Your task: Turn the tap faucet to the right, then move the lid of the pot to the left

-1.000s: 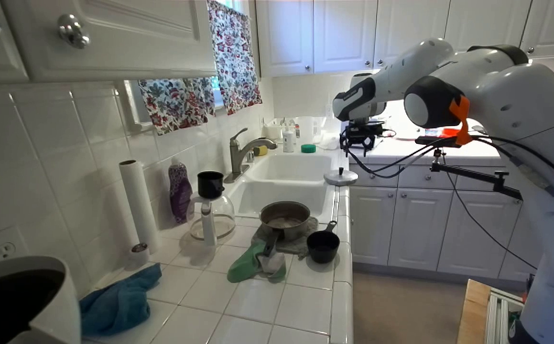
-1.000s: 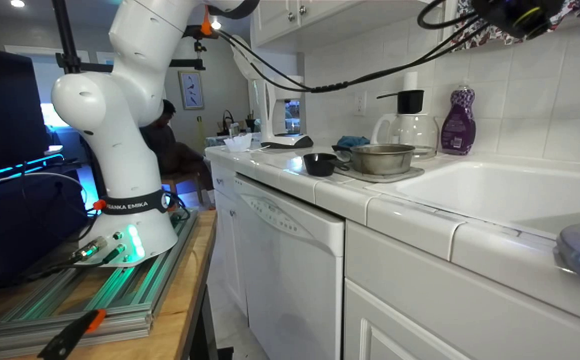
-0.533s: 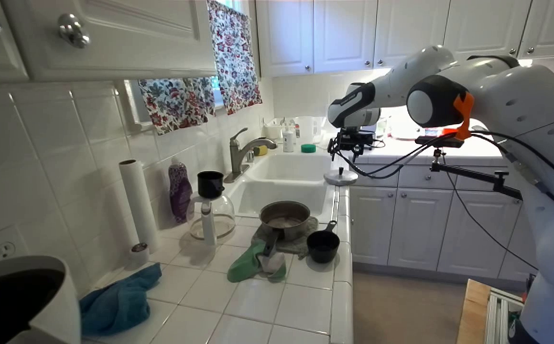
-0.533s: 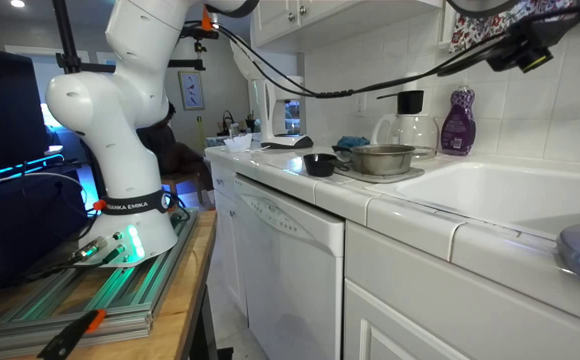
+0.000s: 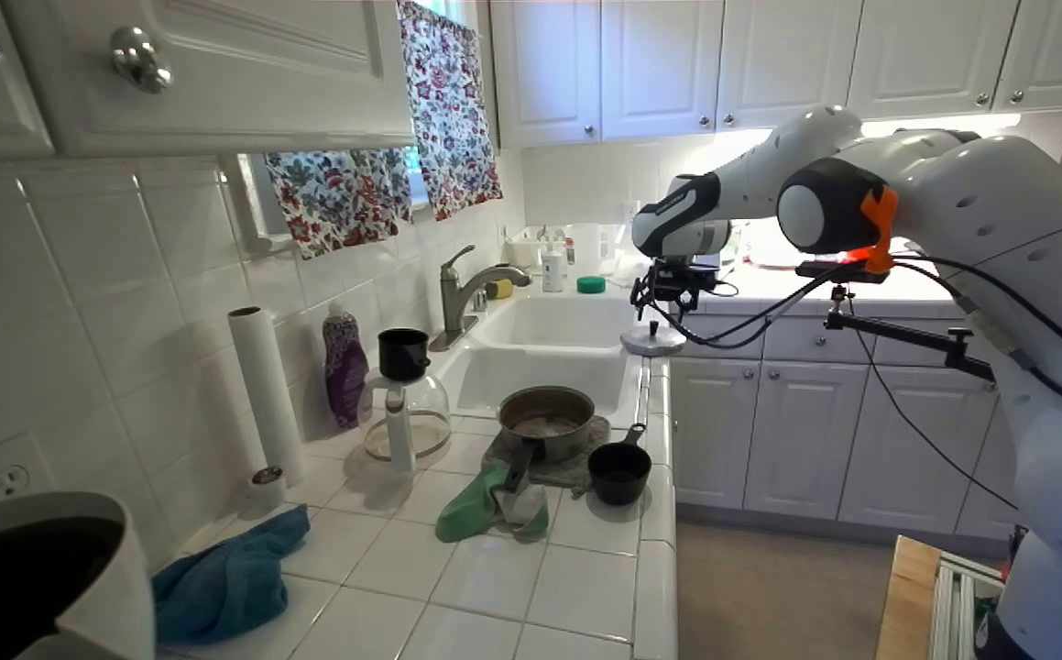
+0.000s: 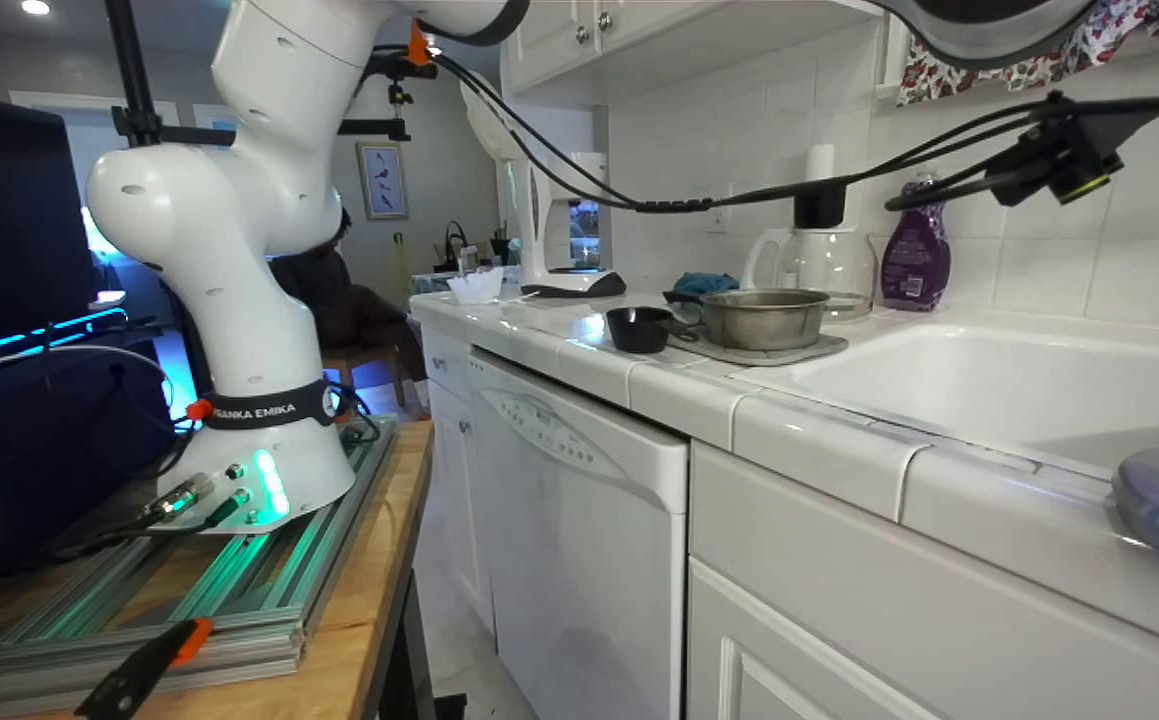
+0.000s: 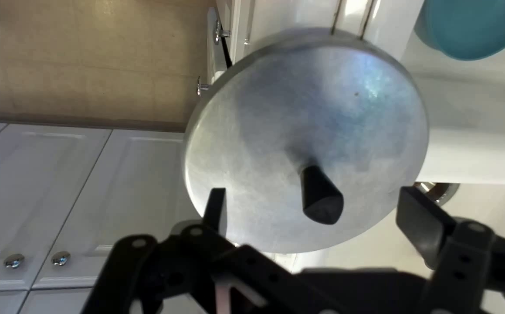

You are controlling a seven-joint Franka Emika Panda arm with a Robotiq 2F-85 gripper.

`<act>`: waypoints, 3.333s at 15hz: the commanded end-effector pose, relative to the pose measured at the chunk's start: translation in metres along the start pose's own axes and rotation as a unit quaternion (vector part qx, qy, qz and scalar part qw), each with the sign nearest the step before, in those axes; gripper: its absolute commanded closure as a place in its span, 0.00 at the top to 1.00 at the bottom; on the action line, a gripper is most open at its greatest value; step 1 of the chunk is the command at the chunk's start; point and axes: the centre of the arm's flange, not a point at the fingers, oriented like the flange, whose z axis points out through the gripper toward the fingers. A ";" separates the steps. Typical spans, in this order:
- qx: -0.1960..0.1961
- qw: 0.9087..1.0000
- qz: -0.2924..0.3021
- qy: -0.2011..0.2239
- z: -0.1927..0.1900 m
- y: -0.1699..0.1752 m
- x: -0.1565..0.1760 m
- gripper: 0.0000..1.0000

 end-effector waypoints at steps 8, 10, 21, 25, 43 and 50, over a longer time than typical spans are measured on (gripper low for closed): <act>0.007 1.000 -0.006 0.011 0.011 -0.019 0.020 0.44; 0.008 1.000 -0.008 0.011 0.008 -0.023 0.020 0.30; 0.006 1.000 -0.013 0.000 0.011 -0.031 0.011 0.34; -0.002 1.000 -0.012 -0.011 0.009 -0.032 0.006 0.53; -0.002 0.999 -0.017 -0.029 0.004 -0.048 -0.006 0.19; 0.005 0.998 -0.048 -0.030 -0.012 -0.066 -0.015 0.06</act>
